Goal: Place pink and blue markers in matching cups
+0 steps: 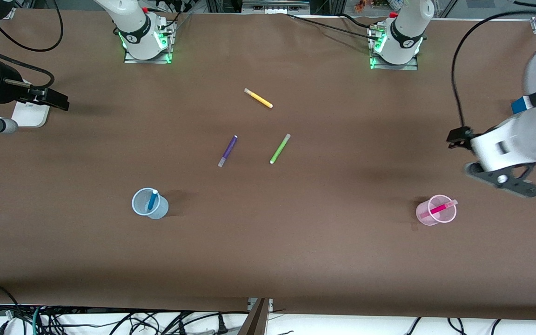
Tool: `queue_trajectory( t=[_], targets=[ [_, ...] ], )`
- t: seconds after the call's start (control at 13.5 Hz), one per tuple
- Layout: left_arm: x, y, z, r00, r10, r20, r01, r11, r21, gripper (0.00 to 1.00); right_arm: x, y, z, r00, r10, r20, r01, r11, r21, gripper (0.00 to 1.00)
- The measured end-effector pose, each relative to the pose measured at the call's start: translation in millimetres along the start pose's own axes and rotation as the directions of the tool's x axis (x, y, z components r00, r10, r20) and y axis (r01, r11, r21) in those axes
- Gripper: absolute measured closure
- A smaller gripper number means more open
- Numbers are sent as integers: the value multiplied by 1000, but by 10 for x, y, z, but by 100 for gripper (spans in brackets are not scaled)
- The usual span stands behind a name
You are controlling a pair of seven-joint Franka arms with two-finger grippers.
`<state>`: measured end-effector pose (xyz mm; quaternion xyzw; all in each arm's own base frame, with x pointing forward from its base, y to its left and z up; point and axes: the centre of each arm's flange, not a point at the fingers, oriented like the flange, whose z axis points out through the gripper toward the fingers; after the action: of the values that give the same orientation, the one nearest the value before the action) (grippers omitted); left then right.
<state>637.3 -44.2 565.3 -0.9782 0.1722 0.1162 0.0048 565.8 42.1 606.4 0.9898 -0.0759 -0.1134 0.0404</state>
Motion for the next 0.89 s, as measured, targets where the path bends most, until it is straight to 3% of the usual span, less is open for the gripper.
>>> queue_trajectory(
  t=[0.3, 0.44, 0.66, 0.89],
  targets=[
    [-454, 256, -127, 973, -179, -147, 189, 980, 57, 0, -22, -33, 12, 1000, -7, -6, 7, 1000, 0, 0],
    [-670, 276, -67, 954, -227, -194, 238, 970, 38, 0, -27, -47, 21, 1000, -11, -24, 11, 1000, 3, 0],
    [-865, 200, 31, 947, -257, -192, 266, 964, 24, 0, -155, -46, 86, 995, -24, -99, 25, 1000, 16, 0],
    [-942, 207, 33, 945, -262, -194, 271, 962, 23, 0, -373, -4, 69, 984, -106, -146, 109, 994, 10, 0]
  ],
)
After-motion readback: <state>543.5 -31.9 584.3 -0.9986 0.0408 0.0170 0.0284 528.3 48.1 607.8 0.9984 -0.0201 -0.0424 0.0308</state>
